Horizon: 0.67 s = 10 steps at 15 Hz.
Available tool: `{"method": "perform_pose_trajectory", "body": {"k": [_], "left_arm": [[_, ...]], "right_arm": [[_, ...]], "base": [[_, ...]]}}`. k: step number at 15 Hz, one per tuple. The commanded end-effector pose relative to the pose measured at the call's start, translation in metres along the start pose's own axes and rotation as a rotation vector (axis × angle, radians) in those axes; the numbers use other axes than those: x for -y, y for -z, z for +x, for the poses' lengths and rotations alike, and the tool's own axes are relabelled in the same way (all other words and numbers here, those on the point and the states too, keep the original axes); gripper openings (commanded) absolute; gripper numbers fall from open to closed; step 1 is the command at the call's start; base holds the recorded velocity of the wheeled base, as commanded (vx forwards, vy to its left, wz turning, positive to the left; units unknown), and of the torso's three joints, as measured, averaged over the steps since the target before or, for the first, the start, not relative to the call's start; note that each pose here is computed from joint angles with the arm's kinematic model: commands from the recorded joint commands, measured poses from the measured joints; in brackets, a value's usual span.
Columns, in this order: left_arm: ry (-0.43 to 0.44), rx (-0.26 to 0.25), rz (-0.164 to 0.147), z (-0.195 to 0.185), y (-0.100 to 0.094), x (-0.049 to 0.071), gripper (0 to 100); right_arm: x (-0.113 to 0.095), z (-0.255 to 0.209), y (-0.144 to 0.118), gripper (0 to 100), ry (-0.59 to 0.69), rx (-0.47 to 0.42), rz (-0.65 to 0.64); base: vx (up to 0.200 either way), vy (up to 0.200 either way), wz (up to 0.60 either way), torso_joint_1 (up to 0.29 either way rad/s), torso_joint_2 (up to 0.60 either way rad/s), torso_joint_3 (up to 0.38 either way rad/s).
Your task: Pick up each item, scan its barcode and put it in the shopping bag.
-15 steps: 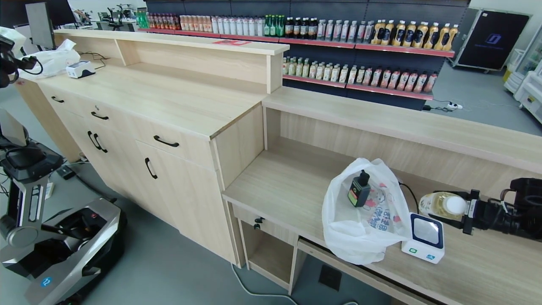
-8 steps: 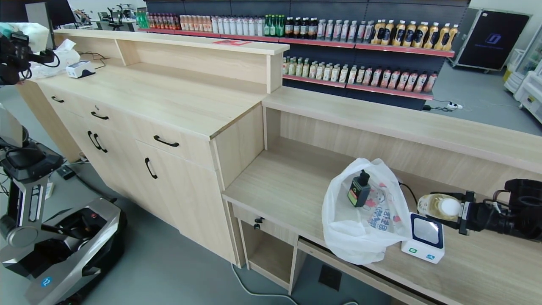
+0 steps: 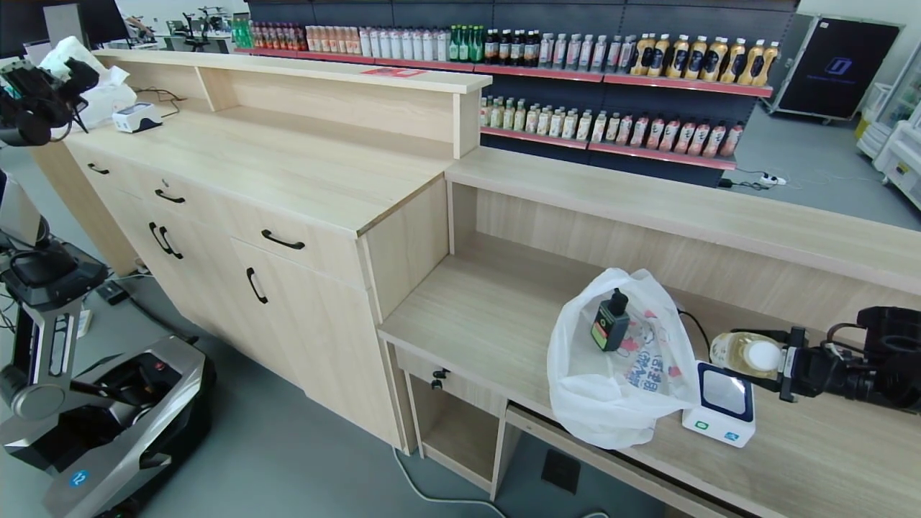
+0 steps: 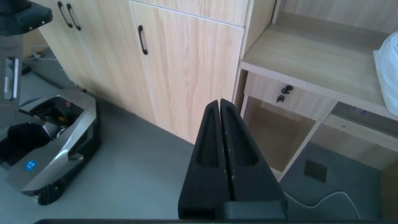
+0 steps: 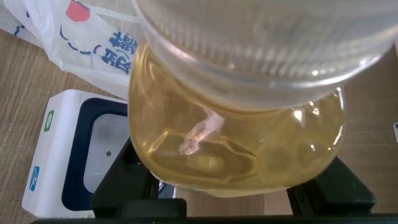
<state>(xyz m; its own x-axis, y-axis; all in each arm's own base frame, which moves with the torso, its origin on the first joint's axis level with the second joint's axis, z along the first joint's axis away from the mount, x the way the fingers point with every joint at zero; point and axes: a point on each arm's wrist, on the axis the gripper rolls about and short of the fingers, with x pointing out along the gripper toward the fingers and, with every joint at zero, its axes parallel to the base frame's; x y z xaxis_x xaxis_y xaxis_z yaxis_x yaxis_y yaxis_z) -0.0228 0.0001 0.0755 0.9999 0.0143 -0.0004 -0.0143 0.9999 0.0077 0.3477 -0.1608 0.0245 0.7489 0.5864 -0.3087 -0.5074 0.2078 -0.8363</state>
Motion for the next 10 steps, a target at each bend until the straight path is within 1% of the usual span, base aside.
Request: {"method": "perform_pose_trajectory", "body": {"k": [1,10], "left_arm": [[-0.001,0.0,0.0,0.0,0.0,0.0,0],[-0.001,0.0,0.0,0.0,0.0,0.0,0]], "right_arm": [[0.0,-0.0007,-0.0009,0,0.0,-0.002,-0.004],[-0.002,-0.0026,-0.002,0,-0.003,-0.004,-0.009]], "base": [[0.0,0.0,0.0,0.0,0.0,0.0],[0.0,0.0,0.0,0.0,0.0,0.0]]}}
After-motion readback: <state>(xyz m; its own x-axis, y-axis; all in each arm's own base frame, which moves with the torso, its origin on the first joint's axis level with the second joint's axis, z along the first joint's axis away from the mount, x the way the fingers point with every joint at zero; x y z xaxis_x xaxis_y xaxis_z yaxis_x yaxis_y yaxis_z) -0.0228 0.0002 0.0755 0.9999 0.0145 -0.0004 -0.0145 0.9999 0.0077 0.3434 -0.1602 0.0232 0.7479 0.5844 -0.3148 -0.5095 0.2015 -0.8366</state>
